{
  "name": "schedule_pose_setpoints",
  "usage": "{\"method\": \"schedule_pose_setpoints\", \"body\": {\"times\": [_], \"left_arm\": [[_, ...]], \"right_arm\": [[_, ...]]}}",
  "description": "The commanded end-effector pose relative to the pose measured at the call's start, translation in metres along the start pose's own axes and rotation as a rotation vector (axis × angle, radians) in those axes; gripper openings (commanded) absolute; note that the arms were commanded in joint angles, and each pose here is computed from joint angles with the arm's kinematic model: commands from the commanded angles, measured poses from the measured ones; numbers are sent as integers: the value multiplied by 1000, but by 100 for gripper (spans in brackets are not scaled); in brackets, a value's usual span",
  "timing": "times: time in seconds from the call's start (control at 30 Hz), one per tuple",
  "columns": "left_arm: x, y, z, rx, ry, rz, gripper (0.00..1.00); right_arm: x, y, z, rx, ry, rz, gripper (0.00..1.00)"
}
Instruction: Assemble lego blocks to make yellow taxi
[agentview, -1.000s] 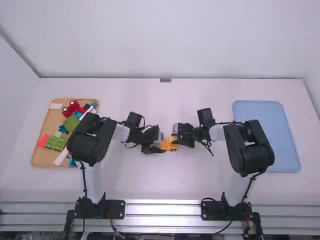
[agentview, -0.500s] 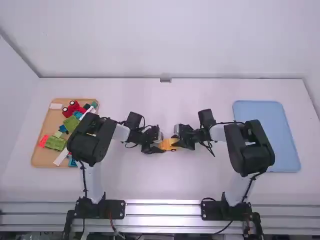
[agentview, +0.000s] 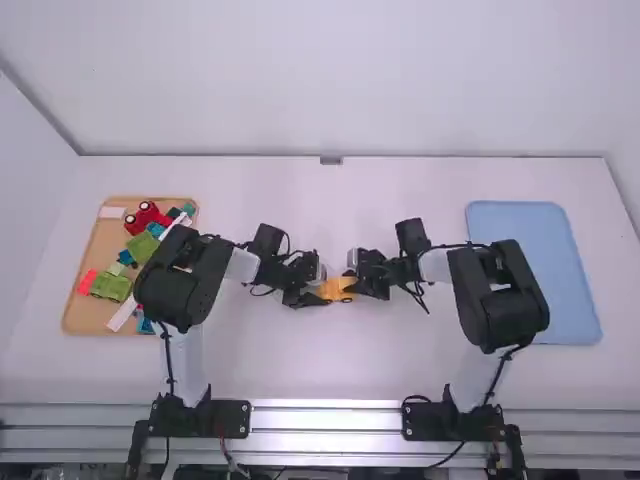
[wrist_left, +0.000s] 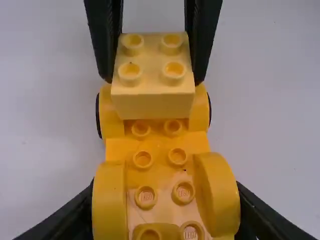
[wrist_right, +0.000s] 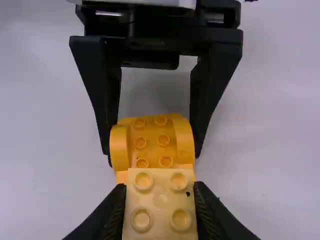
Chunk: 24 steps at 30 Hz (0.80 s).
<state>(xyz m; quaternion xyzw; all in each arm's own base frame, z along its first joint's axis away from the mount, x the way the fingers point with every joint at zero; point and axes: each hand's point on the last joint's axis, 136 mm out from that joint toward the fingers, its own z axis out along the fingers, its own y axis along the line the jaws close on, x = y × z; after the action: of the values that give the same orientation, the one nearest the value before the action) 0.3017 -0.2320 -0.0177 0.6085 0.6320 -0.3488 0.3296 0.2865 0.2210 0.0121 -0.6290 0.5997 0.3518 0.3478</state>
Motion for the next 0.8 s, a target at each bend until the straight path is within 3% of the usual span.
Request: {"method": "schedule_pose_setpoints", "body": {"times": [0.0,0.27,0.77], "left_arm": [[51,-17,6,-5,173,-135,51],[52,-18,5,-3,178,-140,51],[50,-16,6,-8,172,-132,51]], "right_arm": [[-1,5,8,-13,7,-17,26],[0,-4,7,10,9,12,26],[8,10,10,-34,47,19,25]]}}
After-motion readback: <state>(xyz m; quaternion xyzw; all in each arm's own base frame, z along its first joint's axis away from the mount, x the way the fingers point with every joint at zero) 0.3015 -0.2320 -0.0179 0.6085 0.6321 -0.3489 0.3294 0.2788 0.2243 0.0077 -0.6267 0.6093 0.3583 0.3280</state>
